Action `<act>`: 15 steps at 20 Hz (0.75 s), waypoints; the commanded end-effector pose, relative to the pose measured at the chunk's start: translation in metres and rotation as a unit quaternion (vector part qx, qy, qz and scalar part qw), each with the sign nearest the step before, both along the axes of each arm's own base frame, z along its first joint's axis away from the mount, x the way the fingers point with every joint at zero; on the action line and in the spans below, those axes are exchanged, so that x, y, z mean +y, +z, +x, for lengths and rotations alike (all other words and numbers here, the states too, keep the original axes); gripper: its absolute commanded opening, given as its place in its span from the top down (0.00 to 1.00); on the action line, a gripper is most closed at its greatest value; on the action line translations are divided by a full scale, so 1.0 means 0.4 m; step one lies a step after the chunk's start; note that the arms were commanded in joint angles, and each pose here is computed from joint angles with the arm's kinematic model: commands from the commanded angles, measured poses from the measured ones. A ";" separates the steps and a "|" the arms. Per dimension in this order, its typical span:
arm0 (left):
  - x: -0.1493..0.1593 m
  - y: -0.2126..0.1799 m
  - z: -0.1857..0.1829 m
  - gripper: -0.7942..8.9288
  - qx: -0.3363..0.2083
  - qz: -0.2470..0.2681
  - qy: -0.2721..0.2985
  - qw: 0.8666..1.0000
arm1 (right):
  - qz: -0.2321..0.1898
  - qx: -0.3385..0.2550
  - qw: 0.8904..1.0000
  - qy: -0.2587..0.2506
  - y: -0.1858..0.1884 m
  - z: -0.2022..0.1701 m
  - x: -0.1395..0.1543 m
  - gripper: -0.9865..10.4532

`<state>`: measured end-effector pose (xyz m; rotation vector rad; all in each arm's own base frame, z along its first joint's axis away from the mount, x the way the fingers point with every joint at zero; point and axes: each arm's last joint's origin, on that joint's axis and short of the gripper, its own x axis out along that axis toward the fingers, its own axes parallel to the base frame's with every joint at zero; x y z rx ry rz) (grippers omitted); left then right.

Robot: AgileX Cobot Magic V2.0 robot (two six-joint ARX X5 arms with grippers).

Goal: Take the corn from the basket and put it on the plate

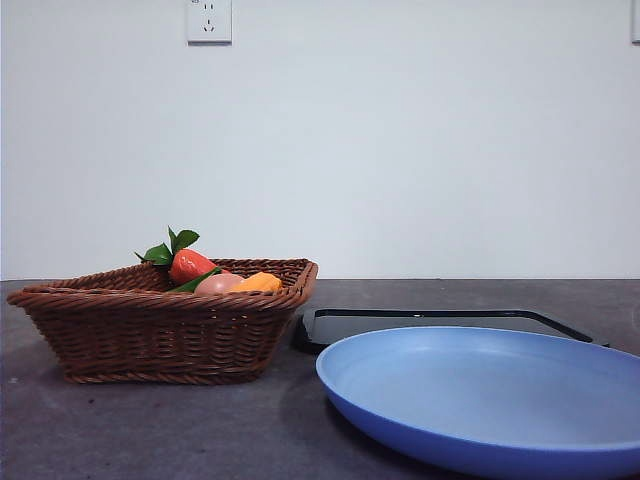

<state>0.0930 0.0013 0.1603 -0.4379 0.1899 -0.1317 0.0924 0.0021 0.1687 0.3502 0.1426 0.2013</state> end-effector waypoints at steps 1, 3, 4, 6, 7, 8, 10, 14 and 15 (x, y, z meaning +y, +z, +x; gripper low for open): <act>-0.001 0.050 -0.012 0.91 -0.018 -0.010 0.000 1.000 | 0.015 -0.035 0.999 -0.001 0.060 -0.013 0.001 0.91; -0.002 0.084 -0.020 0.91 -0.022 -0.010 0.000 1.000 | 0.013 -0.046 0.999 -0.001 0.097 -0.022 0.002 0.91; -0.002 0.099 -0.023 0.91 -0.022 -0.010 0.000 1.000 | 0.013 -0.047 0.999 0.000 0.112 -0.025 0.002 0.91; -0.005 0.137 -0.029 0.91 -0.024 -0.008 -0.015 1.000 | 0.011 -0.044 0.999 0.000 0.148 -0.031 0.002 0.91; -0.006 0.154 -0.031 0.91 -0.025 -0.006 -0.026 0.999 | 0.008 -0.040 0.999 0.002 0.163 -0.032 0.003 0.91; -0.008 0.171 -0.031 0.91 -0.024 -0.002 -0.035 0.999 | 0.005 -0.033 0.999 0.005 0.179 -0.032 0.003 0.91; -0.010 0.208 -0.031 0.91 -0.014 0.013 -0.054 0.998 | -0.003 -0.016 1.000 0.018 0.209 -0.031 0.005 0.91; -0.012 0.271 -0.019 0.91 0.026 0.053 -0.088 0.994 | -0.034 0.034 0.997 0.055 0.262 -0.019 0.008 0.91; -0.012 0.282 -0.015 0.91 0.041 0.065 -0.099 0.992 | -0.045 0.052 0.995 0.070 0.276 -0.013 0.010 0.91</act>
